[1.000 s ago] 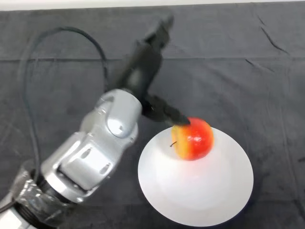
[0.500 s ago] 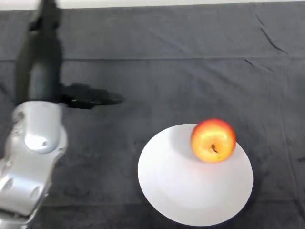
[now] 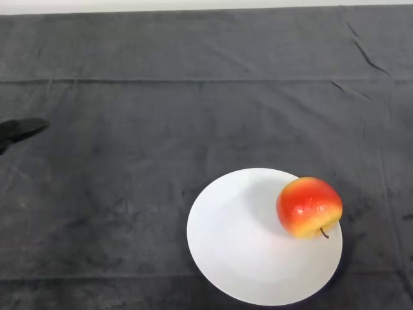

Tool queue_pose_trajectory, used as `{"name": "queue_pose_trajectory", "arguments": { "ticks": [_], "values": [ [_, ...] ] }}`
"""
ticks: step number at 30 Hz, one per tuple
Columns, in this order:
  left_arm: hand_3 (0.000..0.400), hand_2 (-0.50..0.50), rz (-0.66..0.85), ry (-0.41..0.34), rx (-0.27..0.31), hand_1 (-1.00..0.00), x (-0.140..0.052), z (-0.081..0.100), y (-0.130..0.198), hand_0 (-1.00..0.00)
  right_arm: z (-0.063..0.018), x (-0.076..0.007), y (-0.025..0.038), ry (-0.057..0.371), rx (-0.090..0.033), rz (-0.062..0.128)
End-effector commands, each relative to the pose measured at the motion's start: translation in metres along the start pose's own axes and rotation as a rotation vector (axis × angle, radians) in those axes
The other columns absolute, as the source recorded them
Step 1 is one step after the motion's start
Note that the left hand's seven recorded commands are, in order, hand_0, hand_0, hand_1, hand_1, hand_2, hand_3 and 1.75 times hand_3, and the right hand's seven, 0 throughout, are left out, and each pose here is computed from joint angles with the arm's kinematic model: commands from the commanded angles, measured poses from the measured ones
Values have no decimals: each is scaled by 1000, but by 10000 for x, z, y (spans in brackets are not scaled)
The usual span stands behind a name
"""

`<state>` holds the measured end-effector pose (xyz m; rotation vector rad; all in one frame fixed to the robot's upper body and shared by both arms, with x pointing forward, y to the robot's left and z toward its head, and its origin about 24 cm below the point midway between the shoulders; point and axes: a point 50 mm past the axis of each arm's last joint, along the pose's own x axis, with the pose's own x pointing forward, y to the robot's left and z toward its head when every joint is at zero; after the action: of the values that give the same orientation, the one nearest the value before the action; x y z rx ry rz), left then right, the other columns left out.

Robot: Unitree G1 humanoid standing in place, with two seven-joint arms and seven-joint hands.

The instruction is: Move the apple to the plate

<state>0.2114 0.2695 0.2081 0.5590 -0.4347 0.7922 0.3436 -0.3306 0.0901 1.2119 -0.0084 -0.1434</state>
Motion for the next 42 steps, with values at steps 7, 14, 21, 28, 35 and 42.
{"name": "queue_pose_trajectory", "arguments": {
  "ticks": [7,14,21,28,35,42],
  "values": [
    [0,0,178,-19,36,0,-78,-46,498,0,73,-29,-5,-32,15,10],
    [0,0,275,12,73,0,-164,-133,775,0,74,-29,-5,-32,16,11],
    [0,0,343,32,103,0,-209,-176,973,0,74,-29,-5,-32,17,11],
    [0,0,395,43,126,0,-259,-202,1172,0,75,-29,-5,-32,17,11],
    [0,0,439,52,146,0,-306,-243,1293,0,76,-29,-4,-31,18,11],
    [0,0,467,62,156,0,-317,-266,1318,0,76,-29,-4,-31,19,11]
  ]
}}
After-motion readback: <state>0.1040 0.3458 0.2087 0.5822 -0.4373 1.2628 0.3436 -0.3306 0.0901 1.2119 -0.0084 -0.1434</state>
